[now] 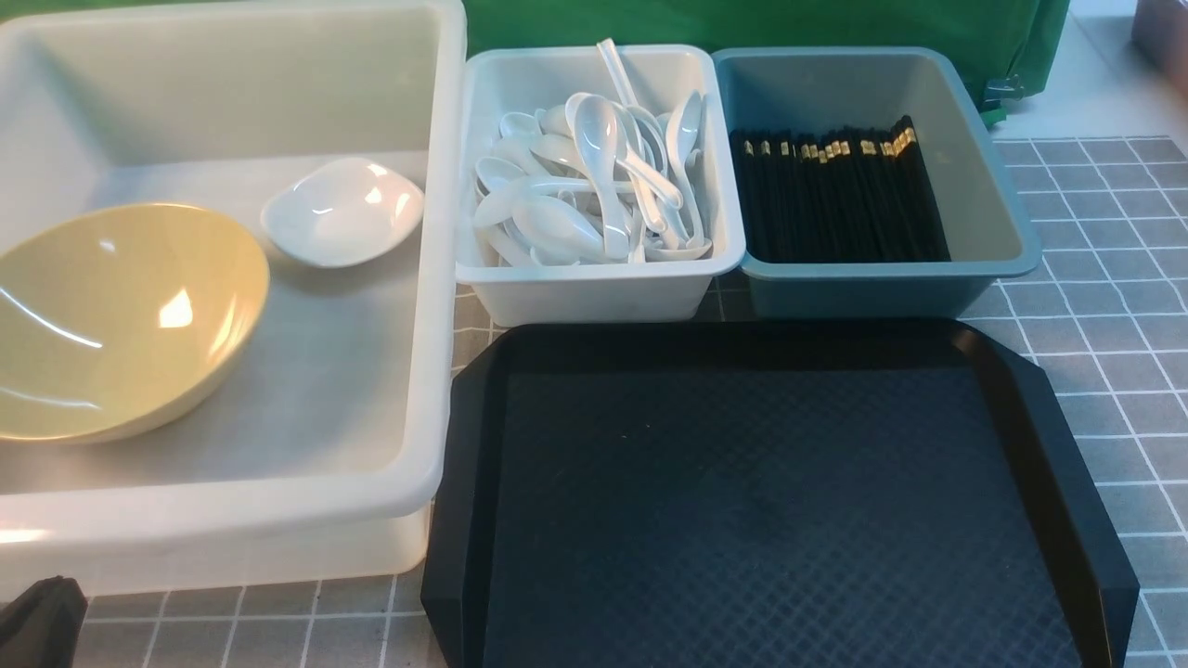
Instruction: On grey table put chopsticks spoon bowls plates into blue grey white boxes.
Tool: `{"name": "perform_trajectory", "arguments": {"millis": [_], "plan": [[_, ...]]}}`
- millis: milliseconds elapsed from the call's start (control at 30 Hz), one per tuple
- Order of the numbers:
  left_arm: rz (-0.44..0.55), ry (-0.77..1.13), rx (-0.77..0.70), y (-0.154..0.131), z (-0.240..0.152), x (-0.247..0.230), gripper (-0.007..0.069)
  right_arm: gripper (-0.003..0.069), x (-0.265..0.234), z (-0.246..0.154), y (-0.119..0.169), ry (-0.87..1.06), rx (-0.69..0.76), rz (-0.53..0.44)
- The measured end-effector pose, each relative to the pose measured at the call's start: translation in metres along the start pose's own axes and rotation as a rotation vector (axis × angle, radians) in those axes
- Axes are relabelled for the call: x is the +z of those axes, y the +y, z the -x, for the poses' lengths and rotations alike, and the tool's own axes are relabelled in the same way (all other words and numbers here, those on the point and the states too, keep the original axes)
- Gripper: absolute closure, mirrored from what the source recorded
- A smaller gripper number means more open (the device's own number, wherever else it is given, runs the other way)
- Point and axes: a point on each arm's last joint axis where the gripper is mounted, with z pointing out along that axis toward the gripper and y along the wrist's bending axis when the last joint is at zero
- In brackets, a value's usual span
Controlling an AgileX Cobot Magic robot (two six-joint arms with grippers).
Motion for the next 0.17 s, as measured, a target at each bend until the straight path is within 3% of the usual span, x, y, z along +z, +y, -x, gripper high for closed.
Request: {"name": "perform_trajectory", "arguments": {"millis": [167], "plan": [[0.000, 0.000, 0.000, 0.0000, 0.0000, 0.0000, 0.0636, 0.0561, 0.0000, 0.0000, 0.0000, 0.000, 0.000, 0.000]]}}
